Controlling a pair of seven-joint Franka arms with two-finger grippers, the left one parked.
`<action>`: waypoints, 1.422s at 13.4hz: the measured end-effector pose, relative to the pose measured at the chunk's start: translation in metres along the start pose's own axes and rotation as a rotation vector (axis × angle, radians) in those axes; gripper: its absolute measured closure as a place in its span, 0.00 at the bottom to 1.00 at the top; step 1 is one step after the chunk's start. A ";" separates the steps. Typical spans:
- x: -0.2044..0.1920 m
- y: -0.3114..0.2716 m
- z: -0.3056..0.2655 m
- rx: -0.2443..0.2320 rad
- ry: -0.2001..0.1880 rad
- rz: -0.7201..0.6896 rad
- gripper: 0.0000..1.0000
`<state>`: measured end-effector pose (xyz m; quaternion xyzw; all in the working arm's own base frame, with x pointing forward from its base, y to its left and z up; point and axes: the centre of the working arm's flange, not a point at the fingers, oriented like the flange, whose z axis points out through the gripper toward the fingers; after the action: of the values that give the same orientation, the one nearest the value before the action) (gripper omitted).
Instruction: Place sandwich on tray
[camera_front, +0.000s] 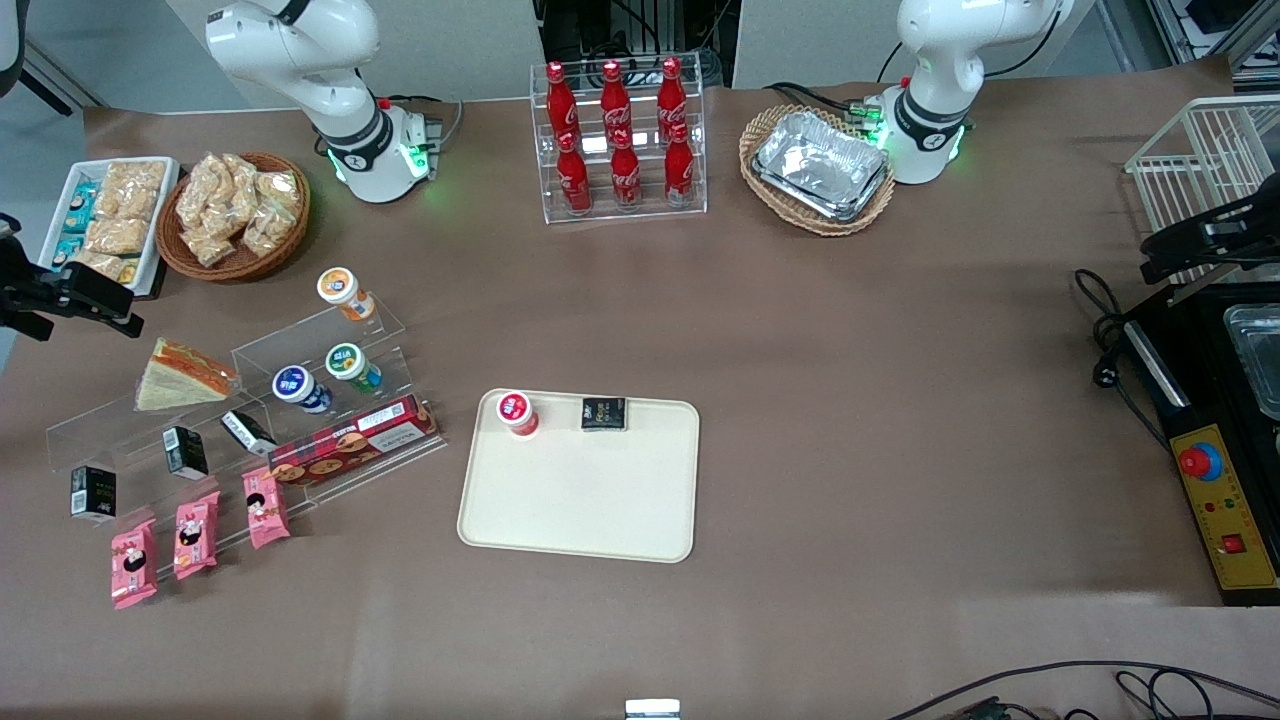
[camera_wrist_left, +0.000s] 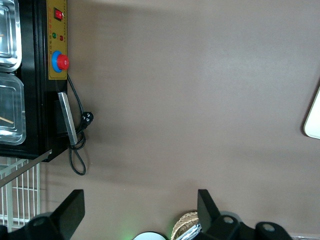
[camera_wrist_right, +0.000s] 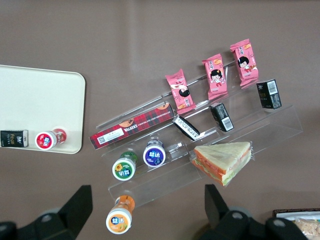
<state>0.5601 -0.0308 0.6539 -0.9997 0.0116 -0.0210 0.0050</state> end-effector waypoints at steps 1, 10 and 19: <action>0.000 0.000 0.000 0.000 0.000 0.000 0.00; 0.000 0.011 0.000 -0.002 0.000 -0.010 0.00; -0.012 0.052 0.014 -0.018 -0.083 0.539 0.00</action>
<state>0.5478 -0.0823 0.6388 -0.9605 0.2773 0.0224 0.0021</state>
